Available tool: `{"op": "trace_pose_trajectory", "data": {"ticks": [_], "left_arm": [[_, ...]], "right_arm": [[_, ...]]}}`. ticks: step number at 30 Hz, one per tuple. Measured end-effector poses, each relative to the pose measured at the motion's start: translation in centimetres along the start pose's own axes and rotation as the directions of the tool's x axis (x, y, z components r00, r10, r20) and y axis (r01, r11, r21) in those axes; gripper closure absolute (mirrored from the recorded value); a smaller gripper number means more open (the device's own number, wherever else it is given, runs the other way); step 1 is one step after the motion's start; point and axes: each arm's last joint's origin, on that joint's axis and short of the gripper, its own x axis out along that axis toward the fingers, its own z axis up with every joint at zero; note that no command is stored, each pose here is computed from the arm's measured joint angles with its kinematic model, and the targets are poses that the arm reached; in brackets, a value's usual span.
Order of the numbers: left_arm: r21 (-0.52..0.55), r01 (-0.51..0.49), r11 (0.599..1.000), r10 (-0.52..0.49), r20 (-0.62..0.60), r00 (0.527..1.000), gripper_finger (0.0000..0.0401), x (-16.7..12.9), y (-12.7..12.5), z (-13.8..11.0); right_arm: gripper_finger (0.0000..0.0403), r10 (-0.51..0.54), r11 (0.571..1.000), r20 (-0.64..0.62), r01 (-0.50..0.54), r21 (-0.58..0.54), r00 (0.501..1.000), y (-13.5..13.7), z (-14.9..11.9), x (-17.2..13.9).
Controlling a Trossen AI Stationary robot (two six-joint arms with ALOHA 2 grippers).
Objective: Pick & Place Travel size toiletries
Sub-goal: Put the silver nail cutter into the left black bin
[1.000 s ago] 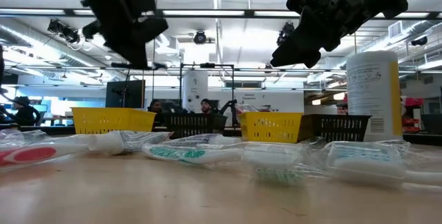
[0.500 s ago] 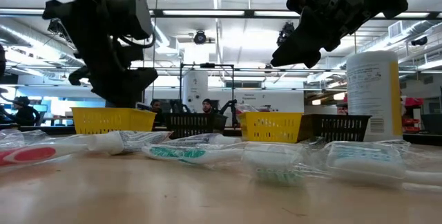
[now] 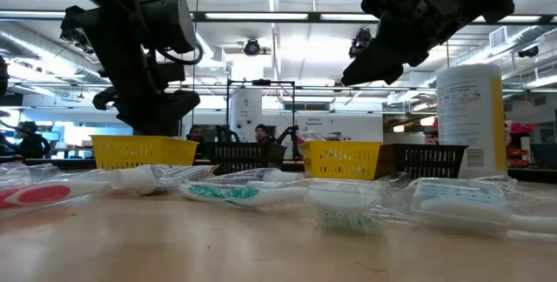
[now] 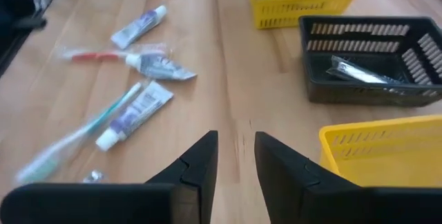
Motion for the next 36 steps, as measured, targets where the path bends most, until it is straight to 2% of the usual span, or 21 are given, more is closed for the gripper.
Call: {"op": "trace_pose_trajectory", "data": {"ticks": [4, 9, 16, 18, 22, 24, 26, 29, 32, 36], "left_arm": [[-0.004, 0.016, 1.0, -0.016, 0.009, 1.0, 0.0285, -0.1, -0.2, 0.2], [0.0, 0.037, 0.999, -0.037, 0.022, 0.999, 0.0297, -0.6, -0.8, 1.1], [0.008, 0.122, 0.992, -0.123, 0.092, 0.988, 0.0309, -3.2, -1.7, 3.5], [0.015, 0.151, 0.988, -0.151, 0.112, 0.982, 0.0311, -4.1, -1.8, 4.0], [0.026, 0.194, 0.981, -0.195, 0.135, 0.971, 0.0312, -5.3, -1.8, 4.3], [0.033, 0.2, 0.979, -0.203, 0.143, 0.969, 0.0312, -5.6, -1.9, 4.2], [0.039, 0.201, 0.979, -0.205, 0.144, 0.968, 0.0312, -5.8, -1.9, 4.0], [0.041, 0.202, 0.979, -0.205, 0.145, 0.968, 0.0312, -5.8, -2.0, 3.9], [0.037, 0.202, 0.979, -0.205, 0.146, 0.968, 0.0312, -5.8, -2.0, 3.9], [0.038, 0.201, 0.979, -0.204, 0.146, 0.968, 0.0312, -5.8, -2.0, 3.9]], "right_arm": [[0.0279, 0.064, 0.997, -0.049, -0.066, -0.037, 0.997, -0.1, -0.4, 0.0], [0.0258, 0.096, 0.991, -0.096, -0.104, -0.082, 0.991, -0.3, -0.7, 0.0], [0.0218, 0.103, 0.978, -0.201, -0.136, -0.16, 0.974, -0.4, -2.2, 1.3], [0.0208, 0.096, 0.963, -0.248, -0.153, -0.222, 0.964, -0.3, -3.0, 2.1], [0.0198, 0.085, 0.902, -0.323, -0.211, -0.377, 0.943, -0.1, -4.5, 3.6], [0.0197, 0.05, 0.894, -0.351, -0.198, -0.401, 0.935, -0.2, -5.1, 4.0], [0.0197, 0.001, 0.9, -0.364, -0.16, -0.407, 0.931, -0.6, -5.4, 4.3], [0.0201, -0.02, 0.911, -0.391, -0.145, -0.387, 0.92, -1.1, -5.8, 4.5], [0.0208, 0.008, 0.926, -0.42, -0.166, -0.34, 0.908, -1.2, -6.1, 4.6], [0.0225, 0.022, 0.918, -0.436, -0.19, -0.347, 0.899, -1.2, -6.3, 4.6]]}}
